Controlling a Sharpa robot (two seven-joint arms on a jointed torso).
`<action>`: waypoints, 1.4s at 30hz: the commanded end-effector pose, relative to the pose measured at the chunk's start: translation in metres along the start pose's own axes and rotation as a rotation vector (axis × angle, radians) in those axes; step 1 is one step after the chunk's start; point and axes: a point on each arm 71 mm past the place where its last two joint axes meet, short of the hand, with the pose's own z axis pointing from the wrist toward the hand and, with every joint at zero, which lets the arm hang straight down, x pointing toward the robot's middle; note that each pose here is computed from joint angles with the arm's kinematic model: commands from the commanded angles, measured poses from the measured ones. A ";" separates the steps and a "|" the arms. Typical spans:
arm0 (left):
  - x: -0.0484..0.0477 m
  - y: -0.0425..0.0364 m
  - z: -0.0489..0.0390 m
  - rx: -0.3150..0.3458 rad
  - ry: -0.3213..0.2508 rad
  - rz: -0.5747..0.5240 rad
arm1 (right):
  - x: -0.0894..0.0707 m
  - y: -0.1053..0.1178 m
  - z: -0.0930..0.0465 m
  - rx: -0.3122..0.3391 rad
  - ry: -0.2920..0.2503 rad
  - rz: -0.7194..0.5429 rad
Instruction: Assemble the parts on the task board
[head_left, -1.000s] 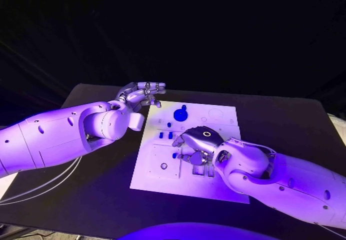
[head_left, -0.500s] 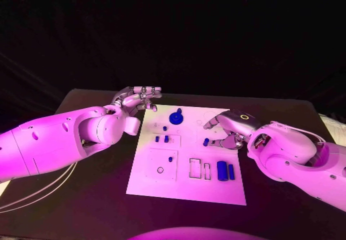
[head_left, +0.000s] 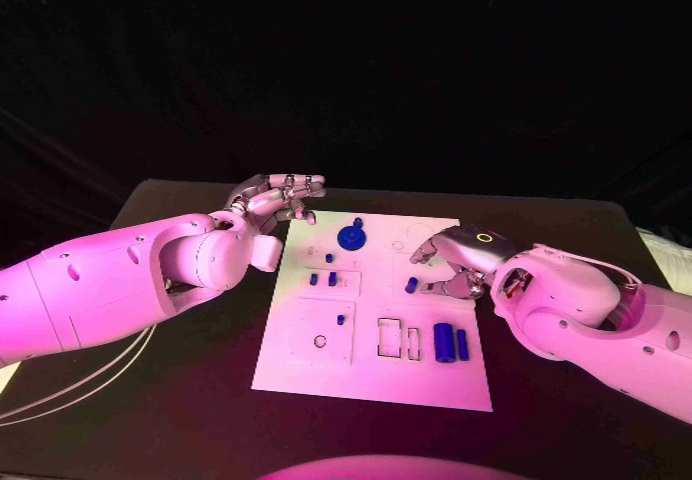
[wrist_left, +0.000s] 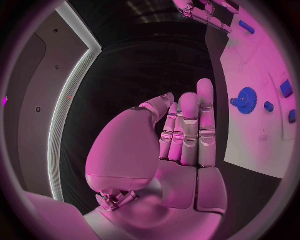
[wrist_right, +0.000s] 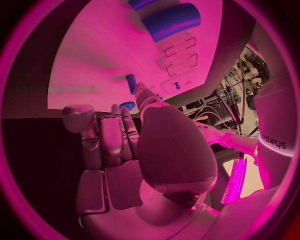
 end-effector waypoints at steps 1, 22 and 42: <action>0.0033 0.0003 0.0003 0.003 0.028 0.000 | 0.005 0.003 0.005 -0.018 0.030 -0.022; 0.0030 0.0006 -0.0003 0.001 0.030 0.004 | 0.021 0.012 0.017 -0.040 0.094 -0.028; 0.0025 0.0009 -0.0004 -0.003 0.032 0.015 | 0.010 0.018 0.011 -0.053 -0.012 -0.008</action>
